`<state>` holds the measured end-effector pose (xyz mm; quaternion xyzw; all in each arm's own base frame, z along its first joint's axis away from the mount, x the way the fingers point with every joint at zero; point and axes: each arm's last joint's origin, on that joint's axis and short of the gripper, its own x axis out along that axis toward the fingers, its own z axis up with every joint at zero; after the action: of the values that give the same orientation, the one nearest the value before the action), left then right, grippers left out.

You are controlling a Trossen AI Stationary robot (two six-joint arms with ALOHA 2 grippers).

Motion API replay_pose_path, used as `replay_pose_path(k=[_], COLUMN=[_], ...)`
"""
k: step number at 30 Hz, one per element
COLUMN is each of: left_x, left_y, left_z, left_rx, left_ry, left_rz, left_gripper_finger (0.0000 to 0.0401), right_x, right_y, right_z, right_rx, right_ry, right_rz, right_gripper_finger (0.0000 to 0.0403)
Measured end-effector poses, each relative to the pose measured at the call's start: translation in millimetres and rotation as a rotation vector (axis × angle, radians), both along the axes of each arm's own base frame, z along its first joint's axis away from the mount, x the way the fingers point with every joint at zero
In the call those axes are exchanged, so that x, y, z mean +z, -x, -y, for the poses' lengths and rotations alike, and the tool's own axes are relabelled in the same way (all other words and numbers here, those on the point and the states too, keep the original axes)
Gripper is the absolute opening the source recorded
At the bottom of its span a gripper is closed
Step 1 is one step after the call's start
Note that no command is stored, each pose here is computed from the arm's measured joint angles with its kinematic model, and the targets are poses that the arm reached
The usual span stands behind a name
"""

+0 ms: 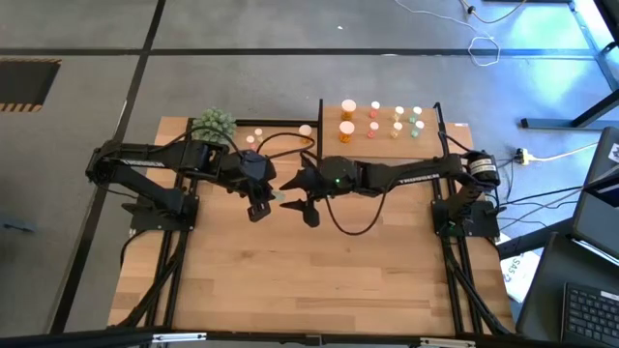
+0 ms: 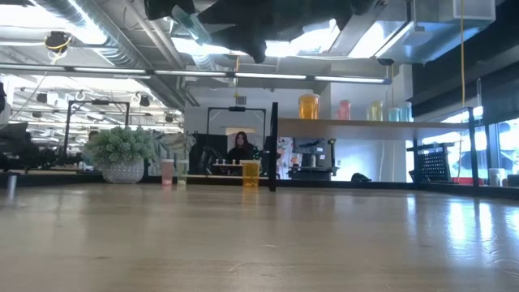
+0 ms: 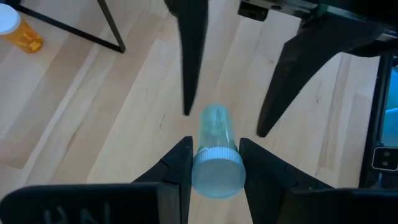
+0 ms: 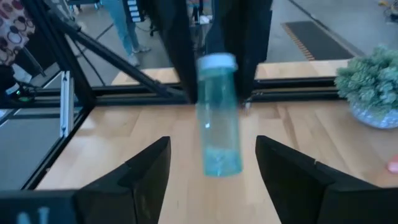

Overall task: Pick and place medicine bottles onto shelf by color
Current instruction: Put the blue pill bottle on the shelf aligned with the other blue pill bottles

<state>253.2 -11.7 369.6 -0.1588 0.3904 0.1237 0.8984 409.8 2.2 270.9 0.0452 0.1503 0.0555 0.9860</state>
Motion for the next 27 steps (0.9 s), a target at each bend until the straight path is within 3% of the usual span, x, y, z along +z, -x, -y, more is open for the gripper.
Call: replay_pose_path(k=[27], left_x=[2.3], left_y=[-2.6], left_z=[0.3], left_rx=[-0.007], left_ry=[0.001], left_rz=[0.035], left_gripper_finger=[0.0098], right_x=[4.5], right_y=[-1.4], right_z=[1.3], right_rx=[-0.004], right_ry=[0.000], right_rz=[0.050], right_gripper_finger=[0.0227])
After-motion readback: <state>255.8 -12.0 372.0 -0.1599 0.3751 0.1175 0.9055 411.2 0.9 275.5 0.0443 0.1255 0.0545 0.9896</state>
